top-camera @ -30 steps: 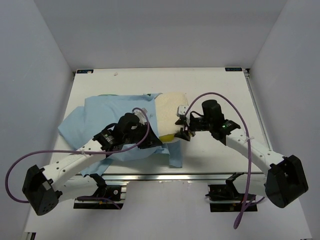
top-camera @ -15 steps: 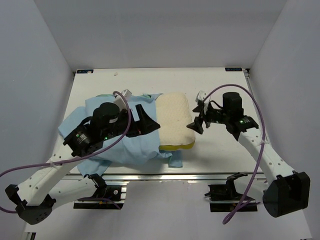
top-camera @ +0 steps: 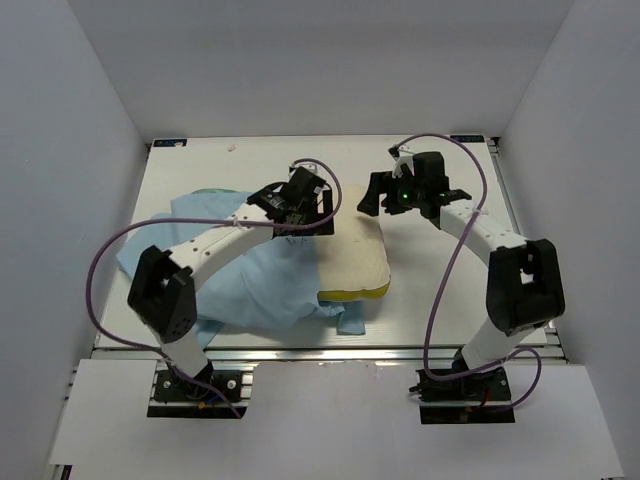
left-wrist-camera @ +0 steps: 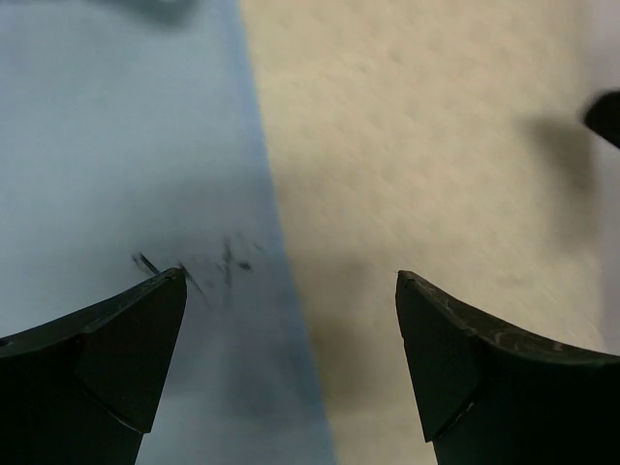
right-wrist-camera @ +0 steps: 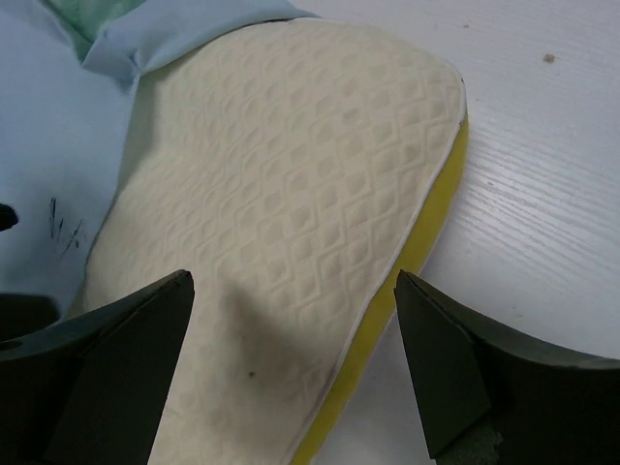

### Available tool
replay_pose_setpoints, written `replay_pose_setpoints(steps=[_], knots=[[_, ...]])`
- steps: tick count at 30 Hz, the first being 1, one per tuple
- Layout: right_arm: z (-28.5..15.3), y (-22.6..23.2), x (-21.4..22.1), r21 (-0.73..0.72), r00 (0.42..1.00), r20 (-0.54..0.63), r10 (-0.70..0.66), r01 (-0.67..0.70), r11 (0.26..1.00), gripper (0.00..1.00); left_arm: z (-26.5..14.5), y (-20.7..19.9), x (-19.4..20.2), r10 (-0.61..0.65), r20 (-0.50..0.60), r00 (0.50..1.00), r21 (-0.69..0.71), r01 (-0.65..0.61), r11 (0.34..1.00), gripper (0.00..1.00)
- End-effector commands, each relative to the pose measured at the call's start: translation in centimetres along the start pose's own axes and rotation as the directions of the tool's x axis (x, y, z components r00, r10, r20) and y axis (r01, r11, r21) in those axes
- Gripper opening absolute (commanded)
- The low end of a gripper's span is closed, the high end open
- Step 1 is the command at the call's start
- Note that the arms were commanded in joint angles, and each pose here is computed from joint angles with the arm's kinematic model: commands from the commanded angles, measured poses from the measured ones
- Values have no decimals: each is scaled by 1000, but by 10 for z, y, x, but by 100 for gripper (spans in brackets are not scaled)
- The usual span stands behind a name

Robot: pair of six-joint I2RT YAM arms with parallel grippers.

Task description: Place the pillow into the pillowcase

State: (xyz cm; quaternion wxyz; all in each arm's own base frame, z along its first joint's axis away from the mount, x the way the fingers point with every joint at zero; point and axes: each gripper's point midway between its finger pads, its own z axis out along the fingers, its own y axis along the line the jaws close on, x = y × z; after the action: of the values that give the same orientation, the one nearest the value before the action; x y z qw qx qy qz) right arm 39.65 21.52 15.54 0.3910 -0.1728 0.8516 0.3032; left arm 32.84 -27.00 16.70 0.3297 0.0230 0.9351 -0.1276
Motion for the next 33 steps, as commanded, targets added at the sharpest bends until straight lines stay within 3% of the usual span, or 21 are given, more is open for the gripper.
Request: replay_pose_setpoints(steps=[1,15,25,28,32,33], knots=[[14,-3,-22,30,995,37,97,-98,995,89,4,19,-50,-1,117,993,-64,9,998,98],[52,-18,1,18,985,-45,167,-166,986,90,70,30,-95,22,126,992,-183,2,983,98],[58,-14,6,-19,982,-68,177,-178,984,89,92,46,-85,3,66,998,-218,12,976,95],[60,-11,9,-44,979,-87,184,-189,981,84,108,50,-79,-15,31,999,-214,21,977,79],[58,-5,11,-82,980,-97,172,-180,980,69,120,49,-79,-33,18,999,-191,36,981,44],[58,-2,12,-95,981,-101,166,-176,980,66,120,48,-81,-37,25,999,-187,41,982,28]])
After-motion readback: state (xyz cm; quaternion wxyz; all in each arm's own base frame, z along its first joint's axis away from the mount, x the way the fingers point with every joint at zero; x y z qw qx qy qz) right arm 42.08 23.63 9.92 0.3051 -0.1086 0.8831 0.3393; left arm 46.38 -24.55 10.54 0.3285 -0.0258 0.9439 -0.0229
